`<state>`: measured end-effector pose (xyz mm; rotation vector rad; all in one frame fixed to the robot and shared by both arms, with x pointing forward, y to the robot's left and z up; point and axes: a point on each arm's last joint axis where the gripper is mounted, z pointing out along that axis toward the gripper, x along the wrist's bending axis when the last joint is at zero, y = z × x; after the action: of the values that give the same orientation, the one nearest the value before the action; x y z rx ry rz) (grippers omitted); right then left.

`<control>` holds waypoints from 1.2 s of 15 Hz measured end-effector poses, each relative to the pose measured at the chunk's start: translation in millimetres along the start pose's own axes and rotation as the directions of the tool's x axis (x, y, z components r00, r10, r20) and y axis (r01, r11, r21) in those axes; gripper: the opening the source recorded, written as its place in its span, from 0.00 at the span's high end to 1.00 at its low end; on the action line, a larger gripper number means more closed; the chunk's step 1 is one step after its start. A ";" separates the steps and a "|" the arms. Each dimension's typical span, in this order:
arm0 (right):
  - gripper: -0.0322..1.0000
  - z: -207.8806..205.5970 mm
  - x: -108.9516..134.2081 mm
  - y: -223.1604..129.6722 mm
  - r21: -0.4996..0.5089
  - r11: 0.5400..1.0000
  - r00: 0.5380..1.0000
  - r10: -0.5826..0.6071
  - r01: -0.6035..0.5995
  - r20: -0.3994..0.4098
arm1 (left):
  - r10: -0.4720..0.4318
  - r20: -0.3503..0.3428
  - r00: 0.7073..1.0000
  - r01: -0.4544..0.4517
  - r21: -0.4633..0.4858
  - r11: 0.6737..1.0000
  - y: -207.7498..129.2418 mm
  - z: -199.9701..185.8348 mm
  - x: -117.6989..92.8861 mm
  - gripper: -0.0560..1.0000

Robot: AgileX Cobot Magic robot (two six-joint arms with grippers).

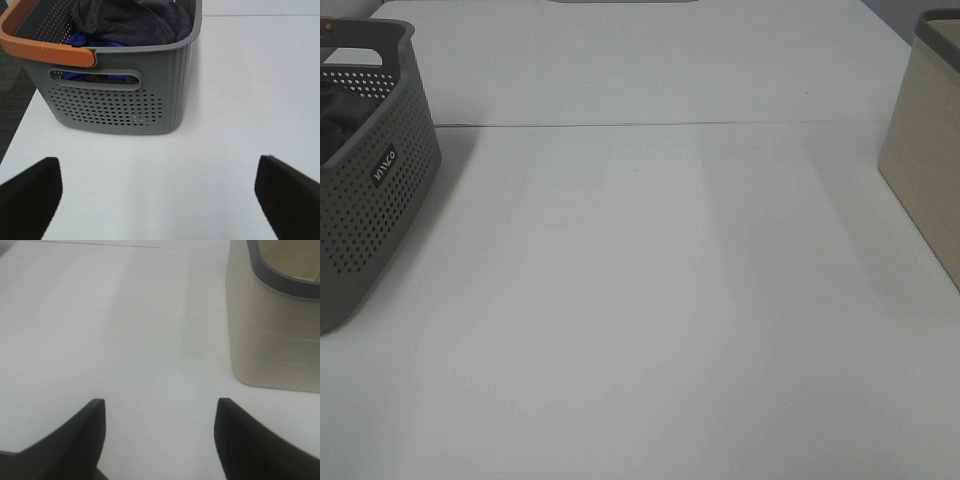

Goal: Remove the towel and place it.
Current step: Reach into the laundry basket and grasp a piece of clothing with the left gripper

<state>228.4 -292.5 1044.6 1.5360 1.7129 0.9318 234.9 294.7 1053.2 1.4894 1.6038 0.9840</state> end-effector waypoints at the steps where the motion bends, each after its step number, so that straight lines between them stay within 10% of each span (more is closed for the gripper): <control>1: 0.37 0.0 0.0 0.0 0.000 1.000 1.000 0.000 0.000 0.000 | 0.000 0.000 1.000 0.000 0.000 1.000 0.0 0.0 0.0 0.01; 15: 0.37 0.0 0.0 0.0 0.000 1.000 1.000 0.000 0.000 0.000 | 0.016 -0.004 1.000 -0.016 -0.007 1.000 1.4 -1.6 0.2 0.01; 18: 0.37 0.0 0.0 0.0 0.000 1.000 1.000 0.000 0.000 0.000 | 0.036 -0.012 0.999 -0.038 -0.128 0.991 20.2 -22.7 -0.6 0.01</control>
<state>228.4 -292.5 1044.6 1.5360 1.7129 0.9318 223.7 293.5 1081.4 1.4334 1.4952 1.0955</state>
